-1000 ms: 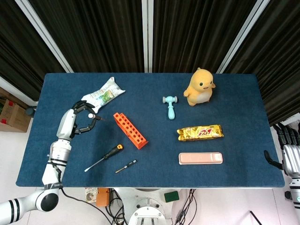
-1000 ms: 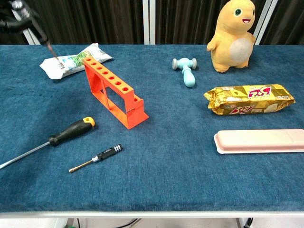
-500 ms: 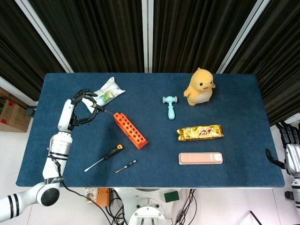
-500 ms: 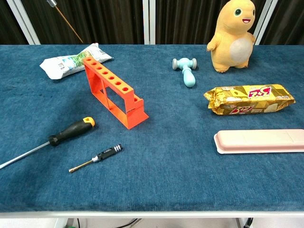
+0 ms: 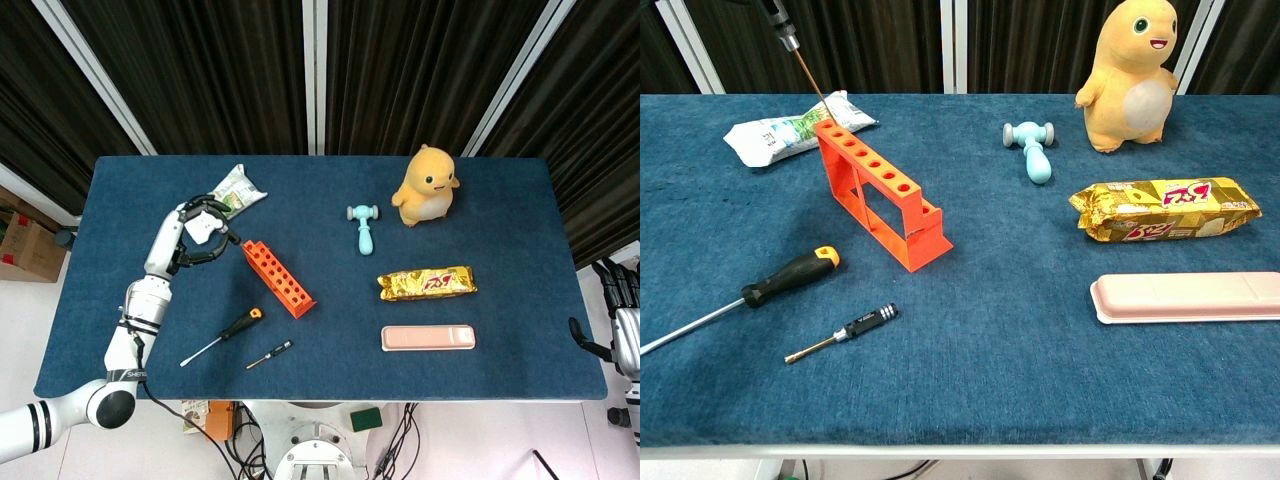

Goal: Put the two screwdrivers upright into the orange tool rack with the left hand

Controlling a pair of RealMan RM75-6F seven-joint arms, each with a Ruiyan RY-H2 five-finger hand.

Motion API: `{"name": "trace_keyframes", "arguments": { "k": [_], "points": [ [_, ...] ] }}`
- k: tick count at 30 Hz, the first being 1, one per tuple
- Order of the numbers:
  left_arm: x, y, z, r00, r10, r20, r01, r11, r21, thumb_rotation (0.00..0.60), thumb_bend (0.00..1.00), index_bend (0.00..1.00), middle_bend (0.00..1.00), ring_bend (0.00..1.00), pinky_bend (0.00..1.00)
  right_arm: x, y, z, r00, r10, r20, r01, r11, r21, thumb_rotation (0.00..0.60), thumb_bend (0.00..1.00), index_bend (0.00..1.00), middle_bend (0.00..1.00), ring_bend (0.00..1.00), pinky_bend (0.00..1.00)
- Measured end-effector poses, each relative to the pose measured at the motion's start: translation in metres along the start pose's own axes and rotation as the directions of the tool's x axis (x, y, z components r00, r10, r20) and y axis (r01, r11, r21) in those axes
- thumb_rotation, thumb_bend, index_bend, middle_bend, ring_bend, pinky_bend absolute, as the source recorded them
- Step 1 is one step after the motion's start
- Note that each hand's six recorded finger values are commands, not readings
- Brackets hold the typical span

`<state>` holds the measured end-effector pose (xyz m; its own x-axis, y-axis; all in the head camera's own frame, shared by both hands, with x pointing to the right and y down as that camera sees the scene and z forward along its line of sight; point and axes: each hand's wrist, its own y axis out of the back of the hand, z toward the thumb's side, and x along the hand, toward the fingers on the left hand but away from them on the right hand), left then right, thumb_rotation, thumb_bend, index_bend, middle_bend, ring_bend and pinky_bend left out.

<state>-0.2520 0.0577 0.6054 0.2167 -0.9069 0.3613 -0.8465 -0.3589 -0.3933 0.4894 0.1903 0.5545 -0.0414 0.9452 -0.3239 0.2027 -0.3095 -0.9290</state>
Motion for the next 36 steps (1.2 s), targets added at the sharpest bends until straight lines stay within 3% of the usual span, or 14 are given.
{"name": "trace_keyframes", "arguments": {
  "k": [28,36],
  "points": [
    [0.013,-0.001,-0.016,0.999,-0.001,-0.041,0.002,1.0,0.012,0.568,0.45,0.67,0.33,0.15,0.18,-0.002,-0.002,-0.001,1.0,0.011,0.008,-0.011,1.0,0.005,0.6,0.36,0.0,0.0,0.0,0.0],
    [0.015,-0.014,-0.026,0.998,-0.032,-0.057,0.033,0.999,0.025,0.566,0.45,0.67,0.33,0.15,0.18,-0.002,-0.003,-0.001,1.0,0.013,0.01,-0.014,1.0,0.016,0.6,0.36,0.0,0.0,0.0,0.0]
  ]
}}
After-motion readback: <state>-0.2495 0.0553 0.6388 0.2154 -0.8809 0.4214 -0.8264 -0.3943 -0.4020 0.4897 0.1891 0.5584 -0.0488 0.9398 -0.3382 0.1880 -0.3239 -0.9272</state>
